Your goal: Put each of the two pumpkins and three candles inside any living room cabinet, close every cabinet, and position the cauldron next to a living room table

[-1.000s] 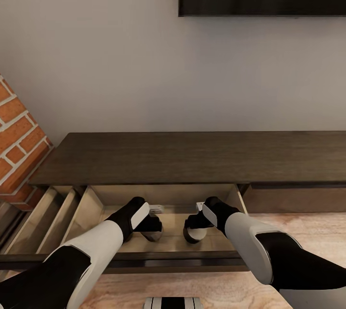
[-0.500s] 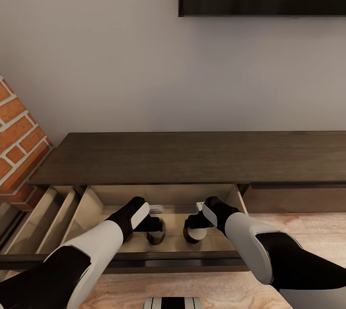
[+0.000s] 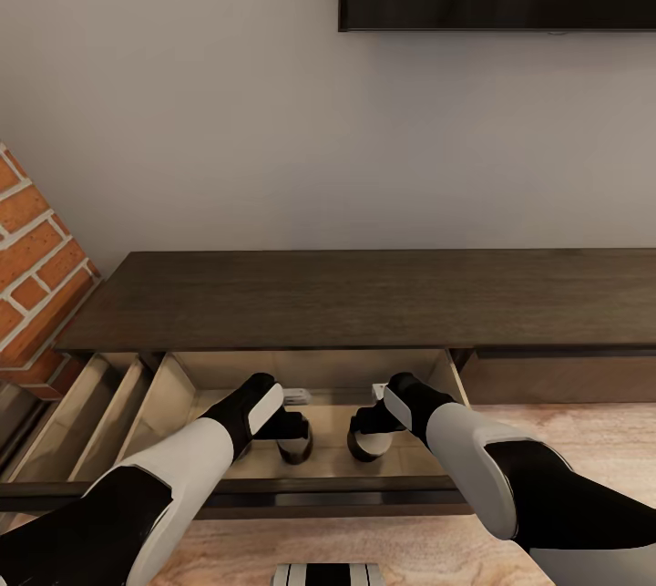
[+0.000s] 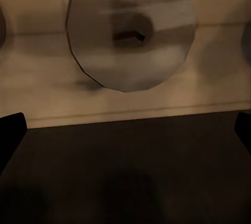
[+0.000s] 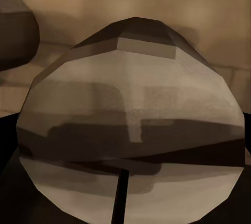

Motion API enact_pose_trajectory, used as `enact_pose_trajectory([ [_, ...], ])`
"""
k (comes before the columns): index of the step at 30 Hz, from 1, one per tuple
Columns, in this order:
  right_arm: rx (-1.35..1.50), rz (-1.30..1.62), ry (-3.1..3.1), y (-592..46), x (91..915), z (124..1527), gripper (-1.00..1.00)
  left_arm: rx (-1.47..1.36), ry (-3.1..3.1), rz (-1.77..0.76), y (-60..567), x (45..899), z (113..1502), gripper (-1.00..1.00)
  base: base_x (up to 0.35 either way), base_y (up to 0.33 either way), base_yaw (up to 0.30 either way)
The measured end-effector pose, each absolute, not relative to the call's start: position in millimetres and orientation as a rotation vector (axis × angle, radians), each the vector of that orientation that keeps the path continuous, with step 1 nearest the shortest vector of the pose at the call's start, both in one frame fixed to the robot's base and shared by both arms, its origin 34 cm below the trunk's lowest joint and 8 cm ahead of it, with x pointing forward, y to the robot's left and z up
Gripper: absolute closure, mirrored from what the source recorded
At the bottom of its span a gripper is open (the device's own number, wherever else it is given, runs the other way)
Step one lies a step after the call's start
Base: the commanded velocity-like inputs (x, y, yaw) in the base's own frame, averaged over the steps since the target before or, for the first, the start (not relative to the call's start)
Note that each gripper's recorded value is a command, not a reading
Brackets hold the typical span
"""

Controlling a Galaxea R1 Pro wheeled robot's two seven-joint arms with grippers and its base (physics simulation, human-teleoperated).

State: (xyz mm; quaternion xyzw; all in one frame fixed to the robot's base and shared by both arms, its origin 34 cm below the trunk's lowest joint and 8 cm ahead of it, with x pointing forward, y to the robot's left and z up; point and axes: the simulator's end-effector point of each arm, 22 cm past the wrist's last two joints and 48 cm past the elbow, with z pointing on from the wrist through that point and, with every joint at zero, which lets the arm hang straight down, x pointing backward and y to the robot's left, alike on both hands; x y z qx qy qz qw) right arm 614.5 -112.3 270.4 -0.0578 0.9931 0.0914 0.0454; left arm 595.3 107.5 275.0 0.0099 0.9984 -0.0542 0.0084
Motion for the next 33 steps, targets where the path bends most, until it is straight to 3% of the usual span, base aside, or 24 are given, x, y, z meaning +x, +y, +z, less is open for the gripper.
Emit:
enact_pose_trajectory([
  [33, -0.162, 0.277, 2.846, -108, 650, 274, -1.0, 0.03, 3.119, -0.168, 108, 596, 275, -1.0, 0.0, 0.0, 0.0],
])
